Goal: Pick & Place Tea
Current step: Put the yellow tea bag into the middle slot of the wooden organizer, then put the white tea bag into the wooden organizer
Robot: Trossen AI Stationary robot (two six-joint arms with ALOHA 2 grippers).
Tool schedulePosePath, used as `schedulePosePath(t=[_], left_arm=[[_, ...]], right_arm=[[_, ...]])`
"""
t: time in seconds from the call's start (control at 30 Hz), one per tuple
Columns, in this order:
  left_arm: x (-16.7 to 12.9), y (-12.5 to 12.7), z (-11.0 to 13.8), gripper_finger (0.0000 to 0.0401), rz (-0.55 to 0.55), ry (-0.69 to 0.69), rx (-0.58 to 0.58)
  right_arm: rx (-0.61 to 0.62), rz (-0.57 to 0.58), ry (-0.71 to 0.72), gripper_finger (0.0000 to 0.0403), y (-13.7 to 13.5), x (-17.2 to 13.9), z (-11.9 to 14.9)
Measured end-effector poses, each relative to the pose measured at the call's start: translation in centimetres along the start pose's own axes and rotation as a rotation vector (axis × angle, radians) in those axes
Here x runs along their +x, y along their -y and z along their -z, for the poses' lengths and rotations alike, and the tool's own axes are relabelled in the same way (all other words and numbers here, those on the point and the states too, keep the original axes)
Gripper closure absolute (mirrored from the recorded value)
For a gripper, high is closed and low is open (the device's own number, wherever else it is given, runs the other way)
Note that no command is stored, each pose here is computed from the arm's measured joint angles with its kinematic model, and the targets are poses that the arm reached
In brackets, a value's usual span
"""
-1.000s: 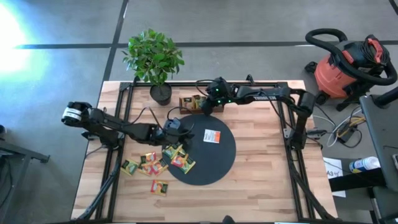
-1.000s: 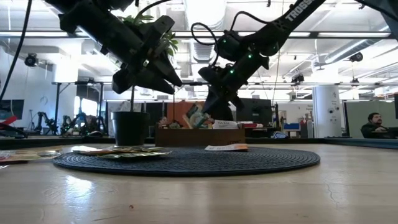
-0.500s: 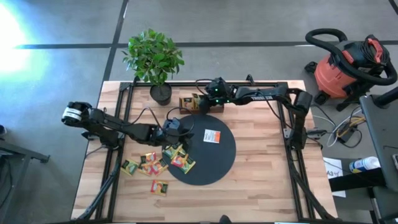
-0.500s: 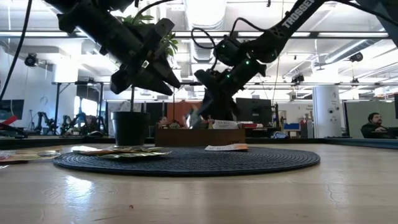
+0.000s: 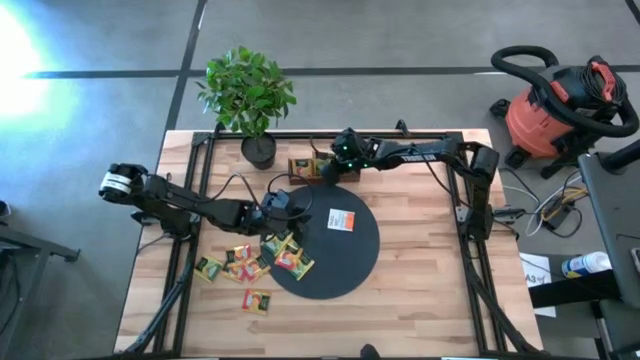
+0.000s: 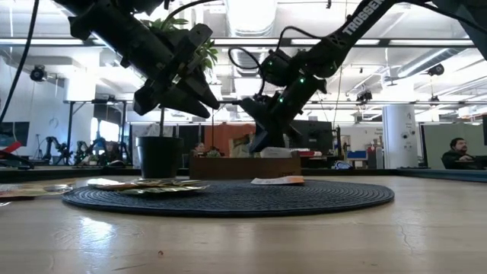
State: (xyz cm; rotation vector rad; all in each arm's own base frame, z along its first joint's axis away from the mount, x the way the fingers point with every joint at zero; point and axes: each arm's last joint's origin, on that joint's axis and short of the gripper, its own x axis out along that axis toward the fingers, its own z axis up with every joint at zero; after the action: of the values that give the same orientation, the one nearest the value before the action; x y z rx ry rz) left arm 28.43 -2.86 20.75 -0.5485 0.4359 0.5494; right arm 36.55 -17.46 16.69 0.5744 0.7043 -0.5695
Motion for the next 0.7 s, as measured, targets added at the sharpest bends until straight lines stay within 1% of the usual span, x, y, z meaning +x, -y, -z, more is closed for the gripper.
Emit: schedulePosePath(t=[0.1, 0.23, 0.47, 0.63, 0.7], left_arm=[[0.0, 0.0, 0.0, 0.0288, 0.0, 0.0, 0.001], [0.0, -0.01, 0.01, 0.0288, -0.002, 0.0, 0.002], [0.0, -0.1, 0.0, 0.0288, -0.02, 0.01, 0.006], [0.0, -0.11, 0.01, 0.0288, -0.021, 0.01, 0.007], [0.0, -0.11, 0.02, 0.0288, -0.021, 0.009, 0.007]], right_arm=[[-0.046, 0.024, -0.012, 0.0393, -0.05, -0.34, -0.32], [-0.068, 0.036, -0.076, 0.0376, 0.07, 0.08, 0.28], [-0.08, 0.012, -0.089, 0.0328, -0.24, 0.13, 0.47], [-0.094, 0.016, -0.113, 0.0292, -0.58, -0.26, 0.04], [-0.12, 0.02, -0.128, 0.0279, -0.78, -0.67, -0.27]])
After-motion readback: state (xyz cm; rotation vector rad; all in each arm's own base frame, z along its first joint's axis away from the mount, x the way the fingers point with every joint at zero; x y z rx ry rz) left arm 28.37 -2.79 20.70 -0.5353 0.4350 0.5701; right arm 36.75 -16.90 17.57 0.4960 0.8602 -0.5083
